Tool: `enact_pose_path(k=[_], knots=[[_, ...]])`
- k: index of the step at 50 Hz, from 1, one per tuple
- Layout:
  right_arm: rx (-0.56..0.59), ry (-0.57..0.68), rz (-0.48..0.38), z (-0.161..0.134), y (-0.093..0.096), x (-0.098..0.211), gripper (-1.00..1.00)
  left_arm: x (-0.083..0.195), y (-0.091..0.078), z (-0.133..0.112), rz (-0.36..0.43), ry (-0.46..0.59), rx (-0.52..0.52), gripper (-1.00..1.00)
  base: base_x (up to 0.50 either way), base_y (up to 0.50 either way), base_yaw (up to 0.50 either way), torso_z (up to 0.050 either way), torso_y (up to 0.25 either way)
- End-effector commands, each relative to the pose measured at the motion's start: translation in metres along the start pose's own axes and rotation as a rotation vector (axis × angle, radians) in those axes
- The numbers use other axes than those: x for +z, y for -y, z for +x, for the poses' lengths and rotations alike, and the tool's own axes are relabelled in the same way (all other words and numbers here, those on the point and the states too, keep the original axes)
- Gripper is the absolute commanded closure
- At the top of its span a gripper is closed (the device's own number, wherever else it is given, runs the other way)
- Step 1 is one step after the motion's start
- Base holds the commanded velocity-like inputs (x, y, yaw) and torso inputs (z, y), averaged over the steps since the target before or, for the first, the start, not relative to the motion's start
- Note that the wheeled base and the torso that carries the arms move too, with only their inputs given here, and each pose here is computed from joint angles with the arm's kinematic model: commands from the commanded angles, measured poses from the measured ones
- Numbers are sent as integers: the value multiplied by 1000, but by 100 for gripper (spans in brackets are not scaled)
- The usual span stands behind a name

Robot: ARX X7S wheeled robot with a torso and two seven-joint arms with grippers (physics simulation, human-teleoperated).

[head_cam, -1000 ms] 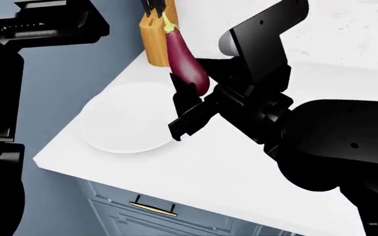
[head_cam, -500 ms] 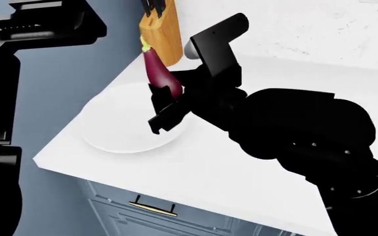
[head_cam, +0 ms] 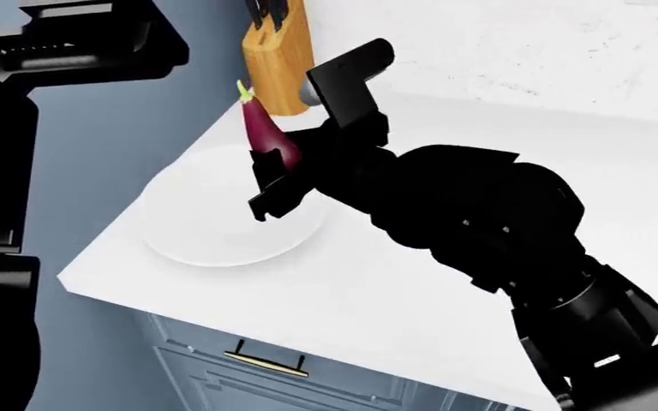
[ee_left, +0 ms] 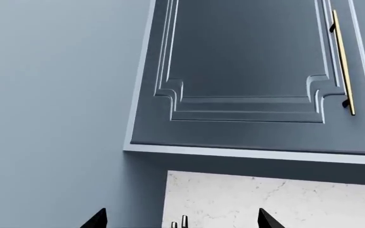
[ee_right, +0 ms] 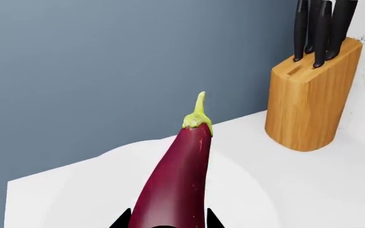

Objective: Pick the eggplant from the top rack in the oven and place it on the plate on the counter.

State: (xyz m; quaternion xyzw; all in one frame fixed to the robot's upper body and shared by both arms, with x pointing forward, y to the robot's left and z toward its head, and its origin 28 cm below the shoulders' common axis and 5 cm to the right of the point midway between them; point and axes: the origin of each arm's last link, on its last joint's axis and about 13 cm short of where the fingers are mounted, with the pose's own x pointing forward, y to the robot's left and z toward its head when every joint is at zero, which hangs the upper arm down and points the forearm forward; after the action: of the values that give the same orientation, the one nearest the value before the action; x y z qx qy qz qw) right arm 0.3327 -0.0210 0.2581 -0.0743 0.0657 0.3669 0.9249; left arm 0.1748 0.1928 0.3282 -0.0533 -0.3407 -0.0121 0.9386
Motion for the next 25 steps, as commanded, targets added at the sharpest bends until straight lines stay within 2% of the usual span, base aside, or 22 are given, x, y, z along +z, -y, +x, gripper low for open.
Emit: enact_pose_path(k=[1,17,25], knots=[[4,-37,1,21,11,-5,100,0,-1,-1,0,1,3,-100,0,0,0,0,0],[9,-56,-16,43,16,2,100,1,-1,-2,2,3,7,-100,0,0,0,0,0],[21,-93,-19,56,16,-6,100,1,-1,-2,2,4,7,-100,0,0,0,0,0]])
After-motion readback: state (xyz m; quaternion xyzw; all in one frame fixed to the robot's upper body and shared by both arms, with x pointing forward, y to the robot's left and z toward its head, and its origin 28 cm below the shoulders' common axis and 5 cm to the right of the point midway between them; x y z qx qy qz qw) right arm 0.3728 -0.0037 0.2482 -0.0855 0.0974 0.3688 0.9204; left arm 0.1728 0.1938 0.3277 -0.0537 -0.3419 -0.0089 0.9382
